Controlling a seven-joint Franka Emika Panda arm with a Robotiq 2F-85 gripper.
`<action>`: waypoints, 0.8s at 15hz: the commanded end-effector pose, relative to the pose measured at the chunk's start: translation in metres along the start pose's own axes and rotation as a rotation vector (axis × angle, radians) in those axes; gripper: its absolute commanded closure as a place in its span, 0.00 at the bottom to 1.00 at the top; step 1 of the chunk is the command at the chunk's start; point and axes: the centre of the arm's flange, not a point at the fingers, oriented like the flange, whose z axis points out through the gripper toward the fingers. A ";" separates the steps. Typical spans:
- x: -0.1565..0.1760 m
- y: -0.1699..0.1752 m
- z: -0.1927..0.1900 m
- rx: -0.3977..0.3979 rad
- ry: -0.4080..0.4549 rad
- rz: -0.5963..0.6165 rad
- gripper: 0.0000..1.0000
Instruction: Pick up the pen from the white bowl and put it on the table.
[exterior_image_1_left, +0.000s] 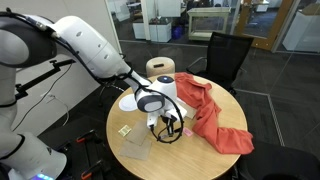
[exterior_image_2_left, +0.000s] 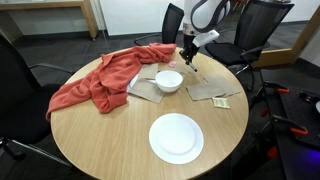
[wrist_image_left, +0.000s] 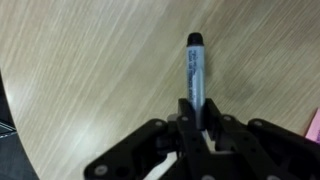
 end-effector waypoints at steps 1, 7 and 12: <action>0.004 0.001 0.013 0.008 -0.001 0.002 0.95; 0.001 0.004 -0.003 0.012 0.047 0.013 0.35; 0.000 0.006 -0.050 0.060 0.169 0.019 0.01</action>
